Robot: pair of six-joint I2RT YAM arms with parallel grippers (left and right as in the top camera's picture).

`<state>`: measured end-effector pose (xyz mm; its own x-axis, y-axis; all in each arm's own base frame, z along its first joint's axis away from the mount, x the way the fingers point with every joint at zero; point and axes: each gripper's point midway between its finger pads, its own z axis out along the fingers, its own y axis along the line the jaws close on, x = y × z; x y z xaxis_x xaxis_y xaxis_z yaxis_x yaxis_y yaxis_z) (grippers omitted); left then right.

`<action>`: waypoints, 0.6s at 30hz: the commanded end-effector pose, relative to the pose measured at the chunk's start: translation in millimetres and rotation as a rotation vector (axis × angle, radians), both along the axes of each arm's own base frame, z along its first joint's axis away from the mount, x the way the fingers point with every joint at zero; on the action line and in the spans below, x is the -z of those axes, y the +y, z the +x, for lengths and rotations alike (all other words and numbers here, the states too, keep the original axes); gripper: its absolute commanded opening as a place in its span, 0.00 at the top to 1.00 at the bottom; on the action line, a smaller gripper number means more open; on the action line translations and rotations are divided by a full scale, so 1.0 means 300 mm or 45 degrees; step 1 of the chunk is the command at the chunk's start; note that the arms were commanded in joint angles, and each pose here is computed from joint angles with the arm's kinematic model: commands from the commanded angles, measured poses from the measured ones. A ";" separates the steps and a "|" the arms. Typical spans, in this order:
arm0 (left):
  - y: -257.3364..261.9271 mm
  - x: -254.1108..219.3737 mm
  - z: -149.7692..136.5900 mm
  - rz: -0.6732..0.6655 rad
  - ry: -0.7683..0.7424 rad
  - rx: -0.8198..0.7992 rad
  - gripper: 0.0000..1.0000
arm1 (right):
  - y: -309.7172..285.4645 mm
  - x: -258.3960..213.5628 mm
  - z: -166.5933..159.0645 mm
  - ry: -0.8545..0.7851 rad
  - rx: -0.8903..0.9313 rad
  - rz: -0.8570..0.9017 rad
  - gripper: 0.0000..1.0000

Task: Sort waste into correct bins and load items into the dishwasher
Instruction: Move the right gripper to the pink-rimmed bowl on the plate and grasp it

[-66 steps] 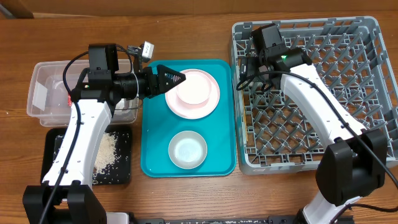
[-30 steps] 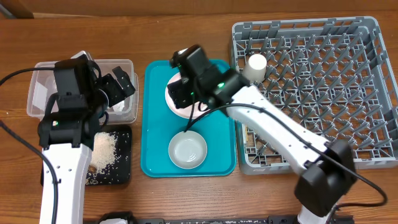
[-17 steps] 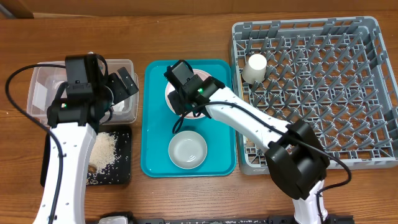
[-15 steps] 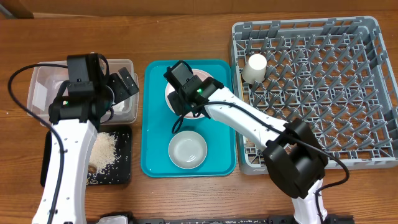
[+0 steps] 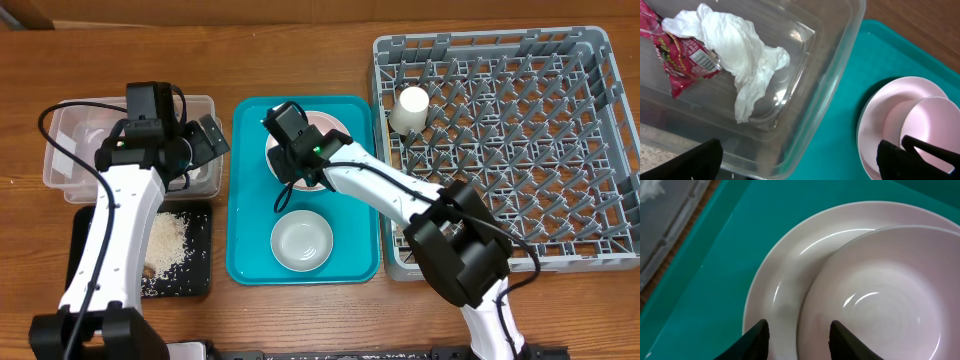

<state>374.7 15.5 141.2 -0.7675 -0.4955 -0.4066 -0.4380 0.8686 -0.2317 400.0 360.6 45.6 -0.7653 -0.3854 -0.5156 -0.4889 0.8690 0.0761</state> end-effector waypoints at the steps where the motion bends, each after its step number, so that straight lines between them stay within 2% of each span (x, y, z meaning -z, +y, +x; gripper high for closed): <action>1: 0.011 0.015 0.011 0.011 0.014 -0.023 0.00 | -0.021 0.051 0.012 0.011 0.014 -0.030 0.59; 2: 0.011 0.019 0.012 0.011 0.019 -0.023 0.00 | -0.026 0.065 0.013 0.019 0.017 -0.037 0.59; 4: 0.011 0.022 0.012 0.011 0.021 -0.023 0.00 | -0.034 0.078 0.013 0.030 0.021 -0.047 0.68; 7: 0.011 0.022 0.012 0.011 0.021 -0.023 0.00 | -0.040 0.078 0.010 0.034 0.024 -0.057 0.76; 14: 0.011 0.022 0.012 0.011 0.021 -0.023 0.00 | -0.028 -0.022 0.026 -0.026 0.026 -0.007 0.76; 15: 0.011 0.022 0.012 0.011 0.021 -0.023 0.00 | -0.027 -0.041 0.027 -0.040 0.016 -0.003 0.81; 18: 0.011 0.022 0.012 0.011 0.021 -0.023 0.00 | -0.025 -0.071 0.029 -0.057 0.011 0.009 0.87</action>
